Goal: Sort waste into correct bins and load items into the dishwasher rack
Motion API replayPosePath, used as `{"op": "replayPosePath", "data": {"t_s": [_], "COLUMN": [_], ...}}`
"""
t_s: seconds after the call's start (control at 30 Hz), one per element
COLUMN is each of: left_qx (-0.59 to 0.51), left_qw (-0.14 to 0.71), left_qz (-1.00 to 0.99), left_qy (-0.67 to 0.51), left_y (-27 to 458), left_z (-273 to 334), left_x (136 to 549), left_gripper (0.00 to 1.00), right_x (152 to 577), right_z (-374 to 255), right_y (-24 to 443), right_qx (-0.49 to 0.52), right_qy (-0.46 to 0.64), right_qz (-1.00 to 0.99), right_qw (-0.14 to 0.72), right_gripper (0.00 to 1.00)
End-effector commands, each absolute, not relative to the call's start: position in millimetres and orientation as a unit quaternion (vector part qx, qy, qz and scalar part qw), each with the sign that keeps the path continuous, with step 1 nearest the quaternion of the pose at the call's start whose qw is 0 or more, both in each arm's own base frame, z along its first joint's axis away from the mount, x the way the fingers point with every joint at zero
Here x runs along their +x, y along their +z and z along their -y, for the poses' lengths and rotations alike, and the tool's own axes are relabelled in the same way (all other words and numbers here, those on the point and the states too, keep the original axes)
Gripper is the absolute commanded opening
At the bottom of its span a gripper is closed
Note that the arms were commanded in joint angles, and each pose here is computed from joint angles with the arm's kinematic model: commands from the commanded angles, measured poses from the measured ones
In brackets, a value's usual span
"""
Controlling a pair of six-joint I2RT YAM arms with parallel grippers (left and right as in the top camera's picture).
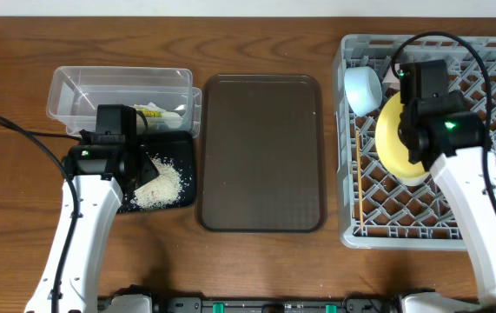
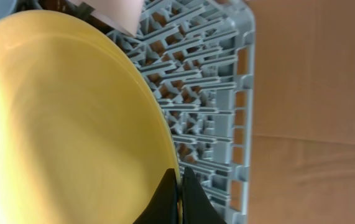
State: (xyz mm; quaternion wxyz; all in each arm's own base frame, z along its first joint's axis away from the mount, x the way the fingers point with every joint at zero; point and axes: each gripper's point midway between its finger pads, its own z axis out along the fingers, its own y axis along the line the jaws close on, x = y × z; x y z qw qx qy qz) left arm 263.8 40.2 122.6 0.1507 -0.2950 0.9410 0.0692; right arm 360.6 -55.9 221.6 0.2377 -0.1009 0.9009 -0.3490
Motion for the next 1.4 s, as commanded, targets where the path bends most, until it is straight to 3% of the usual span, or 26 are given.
{"op": "replayPosePath", "data": {"t_s": [0.0,0.07,0.2,0.23,0.4,0.67,0.8,1.03,1.3,1.37], "left_qx": [-0.302,-0.302,-0.301,-0.296,-0.245,-0.164,-0.156,-0.133,-0.056,-0.042], "left_qw": [0.157,0.157,0.158,0.159,0.177,0.185,0.154,0.095,0.183,0.219], "left_qz": [-0.938,-0.938,-0.939,-0.941,-0.953,-0.968,-0.975,-0.986,-0.981,-0.974], "left_qy": [0.068,0.068,0.056,0.047,0.019,-0.039,-0.043,-0.035,-0.024,-0.025], "left_y": [127,127,127,128,141,156,150,144,166,176], "left_z": [-42,-42,-38,-35,-25,-1,3,8,36,42], "left_x": [265,265,267,268,281,292,278,243,229,226], "left_gripper": [0.68,0.68,0.68,0.73,0.79,0.86,0.86,0.86,0.86,0.86], "right_x": [364,367,371,371,369,353,332,304,262,253], "right_z": [44,32,17,14,3,9,19,1,-5,-4], "right_y": [214,209,202,200,194,206,207,213,203,201], "right_qx": [-0.047,-0.031,0.019,0.035,0.097,0.113,0.122,0.078,0.069,0.069], "right_qy": [-0.31,-0.267,-0.194,-0.176,-0.071,0.038,0.044,0.082,0.082,0.077], "right_qz": [-0.912,-0.922,-0.935,-0.938,-0.948,-0.95,-0.955,-0.952,-0.934,-0.927], "right_qw": [0.264,0.277,0.296,0.298,0.295,0.287,0.266,0.284,0.341,0.362], "right_gripper": [0.04,0.24,0.43,0.47,0.53,0.68,0.7,0.82,0.99,0.99]}}
